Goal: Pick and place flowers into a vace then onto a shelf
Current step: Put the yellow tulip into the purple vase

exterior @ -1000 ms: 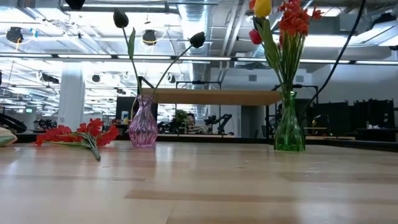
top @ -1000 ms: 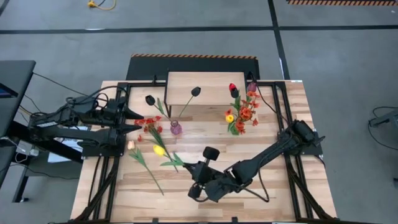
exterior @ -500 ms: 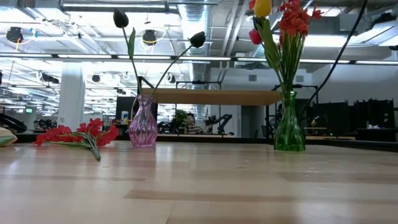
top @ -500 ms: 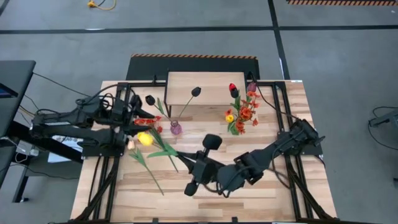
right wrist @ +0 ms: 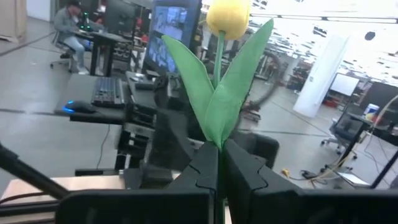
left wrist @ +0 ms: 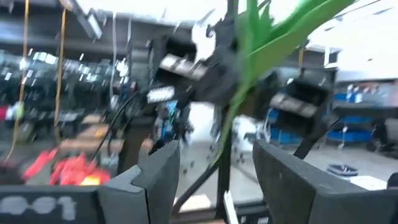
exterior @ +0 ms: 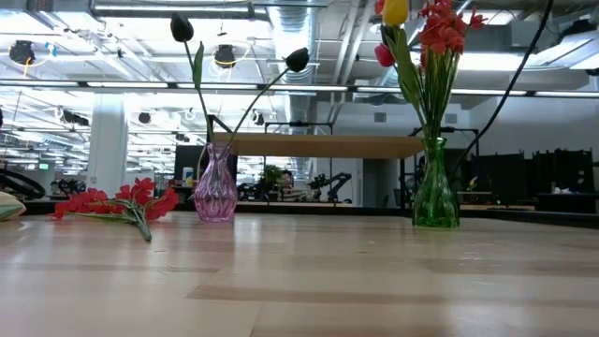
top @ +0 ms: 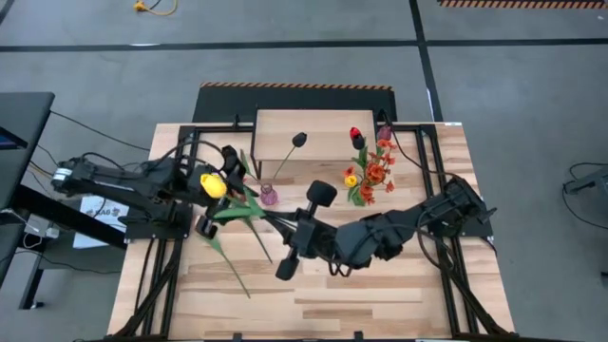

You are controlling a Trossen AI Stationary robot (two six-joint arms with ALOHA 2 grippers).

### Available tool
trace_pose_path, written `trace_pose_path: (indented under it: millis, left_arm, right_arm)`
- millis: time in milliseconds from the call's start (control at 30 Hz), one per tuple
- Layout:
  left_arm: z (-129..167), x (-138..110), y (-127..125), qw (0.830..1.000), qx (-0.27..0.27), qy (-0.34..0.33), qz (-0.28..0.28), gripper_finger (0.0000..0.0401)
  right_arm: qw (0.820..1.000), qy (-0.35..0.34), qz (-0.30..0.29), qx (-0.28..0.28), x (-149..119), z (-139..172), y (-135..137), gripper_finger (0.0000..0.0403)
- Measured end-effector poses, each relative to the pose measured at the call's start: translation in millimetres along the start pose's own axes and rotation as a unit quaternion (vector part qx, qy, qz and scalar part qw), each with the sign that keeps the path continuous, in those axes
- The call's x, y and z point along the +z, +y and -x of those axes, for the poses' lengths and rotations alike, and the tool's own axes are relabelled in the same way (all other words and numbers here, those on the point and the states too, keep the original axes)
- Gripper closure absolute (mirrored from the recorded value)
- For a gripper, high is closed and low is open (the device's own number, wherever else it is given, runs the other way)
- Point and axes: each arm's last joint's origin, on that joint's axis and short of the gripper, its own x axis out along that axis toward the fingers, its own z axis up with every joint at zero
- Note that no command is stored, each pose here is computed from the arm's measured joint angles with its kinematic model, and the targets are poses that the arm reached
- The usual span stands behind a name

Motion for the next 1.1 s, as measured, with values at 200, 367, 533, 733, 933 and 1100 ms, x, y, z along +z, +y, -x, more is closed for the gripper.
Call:
trace_pose_path:
  millis: [200,367,533,733,933,1100]
  left_arm:
    - [-5.1,6.6,-10.6,0.998,-0.028,-0.056,-0.023,0.0208]
    - [-5.3,10.0,-12.9,0.997,-0.028,-0.067,-0.031,0.0208]
    - [-5.3,10.9,-11.9,0.997,-0.009,-0.071,-0.031,0.0208]
    - [-5.1,12.4,-10.9,0.996,0.01,-0.079,-0.041,0.0208]
    - [-4.6,16.0,-10.9,0.994,0.015,-0.098,-0.042,0.0208]
    - [-4.4,16.1,-8.9,0.993,0.049,-0.099,-0.038,0.0209]
  right_arm:
    - [1.0,0.009,-0.007,-0.003,-3.9,-6.7,-5.4,0.0399]
    - [1.0,0.018,-0.007,-0.001,-7.4,-9.6,-6.7,0.0399]
    - [1.0,0.025,0.0,-0.002,-9.6,-11.5,-8.1,0.04]
    - [0.999,0.037,0.012,-0.002,-13.1,-13.3,-9.4,0.04]
    - [0.999,0.047,0.014,-0.003,-16.0,-15.4,-11.2,0.04]
    - [0.999,0.049,0.013,-0.006,-16.9,-17.0,-12.7,0.0399]
